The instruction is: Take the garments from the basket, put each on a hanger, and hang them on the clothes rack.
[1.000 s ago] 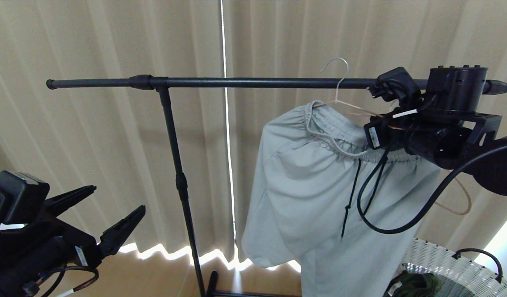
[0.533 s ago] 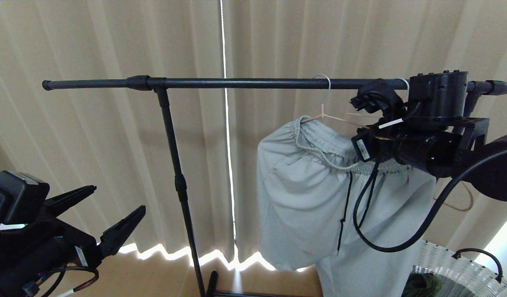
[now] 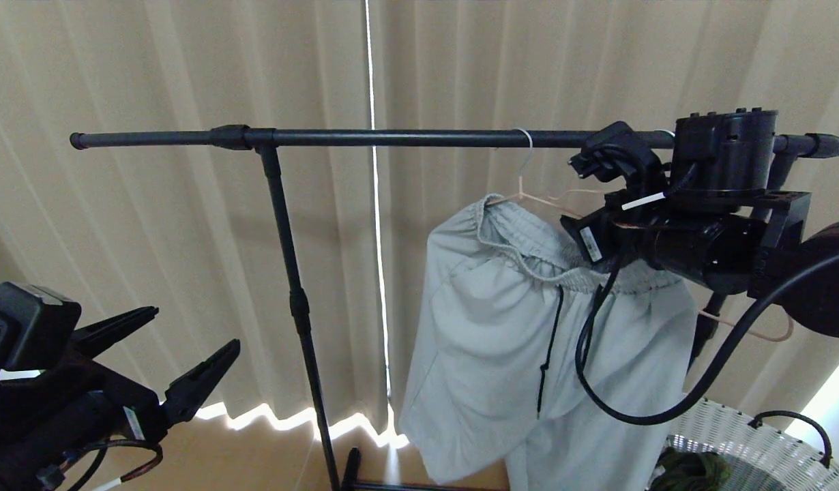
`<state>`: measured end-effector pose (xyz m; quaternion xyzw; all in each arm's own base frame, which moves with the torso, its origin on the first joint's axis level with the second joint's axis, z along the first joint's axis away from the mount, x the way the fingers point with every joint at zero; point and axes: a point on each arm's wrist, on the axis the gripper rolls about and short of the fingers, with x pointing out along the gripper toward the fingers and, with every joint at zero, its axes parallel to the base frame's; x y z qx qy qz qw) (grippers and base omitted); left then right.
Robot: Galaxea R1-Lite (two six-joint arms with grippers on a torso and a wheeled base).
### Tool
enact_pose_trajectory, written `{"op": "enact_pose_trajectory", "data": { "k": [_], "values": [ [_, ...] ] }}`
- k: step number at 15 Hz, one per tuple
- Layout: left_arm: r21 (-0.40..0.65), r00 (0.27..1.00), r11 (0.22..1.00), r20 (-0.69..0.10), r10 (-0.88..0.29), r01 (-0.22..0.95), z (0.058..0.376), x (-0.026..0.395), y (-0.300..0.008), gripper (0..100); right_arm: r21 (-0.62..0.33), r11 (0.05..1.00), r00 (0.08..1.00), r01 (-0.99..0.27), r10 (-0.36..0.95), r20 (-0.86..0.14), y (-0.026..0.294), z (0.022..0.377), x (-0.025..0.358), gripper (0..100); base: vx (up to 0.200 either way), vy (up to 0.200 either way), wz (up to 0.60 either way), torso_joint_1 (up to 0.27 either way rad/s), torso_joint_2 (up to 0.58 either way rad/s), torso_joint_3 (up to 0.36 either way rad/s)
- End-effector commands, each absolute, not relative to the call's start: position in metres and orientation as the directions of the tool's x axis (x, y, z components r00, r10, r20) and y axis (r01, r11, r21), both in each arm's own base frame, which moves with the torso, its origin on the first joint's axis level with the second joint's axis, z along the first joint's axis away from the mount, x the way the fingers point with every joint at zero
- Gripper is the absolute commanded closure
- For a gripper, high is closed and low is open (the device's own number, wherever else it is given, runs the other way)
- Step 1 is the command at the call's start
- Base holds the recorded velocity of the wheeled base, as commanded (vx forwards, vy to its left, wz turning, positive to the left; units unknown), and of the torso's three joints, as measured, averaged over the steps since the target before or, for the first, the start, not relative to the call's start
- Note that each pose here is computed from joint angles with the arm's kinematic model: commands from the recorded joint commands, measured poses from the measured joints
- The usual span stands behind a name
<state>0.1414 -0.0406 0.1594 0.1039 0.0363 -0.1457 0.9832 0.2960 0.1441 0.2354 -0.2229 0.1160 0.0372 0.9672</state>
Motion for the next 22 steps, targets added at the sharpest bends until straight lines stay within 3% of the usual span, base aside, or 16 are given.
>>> {"op": "enact_pose_trajectory", "data": {
  "k": [1,9,16,19,22],
  "values": [
    [0.194,0.958,0.939,-0.1,-0.27,0.285,0.16,0.142,-0.039,0,-0.417,0.899,0.972,-0.132,0.034,-0.234,0.145,0.238,0.291,0,0.0,0.0,0.0,0.0,0.0,0.0],
    [0.195,0.962,0.944,-0.107,-0.25,0.267,0.158,0.143,-0.036,0,-0.22,0.962,0.97,-0.163,0.115,-0.216,0.141,0.248,0.274,0,0.0,0.0,0.0,0.0,0.0,0.0],
    [0.197,0.969,0.951,-0.121,-0.218,0.238,0.155,0.143,-0.031,0,-0.228,0.966,0.971,-0.125,0.071,-0.23,0.089,0.239,0.196,0,0.0,0.0,0.0,0.0,0.0,0.0],
    [0.186,0.983,0.972,-0.136,-0.12,0.144,0.149,0.139,-0.016,0,-0.235,0.968,0.968,-0.091,0.03,-0.249,0.07,0.225,0.175,0,0.0,0.0,0.0,0.0,0.0,0.0],
    [0.179,0.978,0.976,-0.186,-0.093,0.127,0.136,0.132,-0.012,0,-0.24,0.969,0.965,-0.052,-0.013,-0.262,0.06,0.217,0.169,0,0.0,0.0,0.0,0.0,0.0,0.0]
  ]
}}
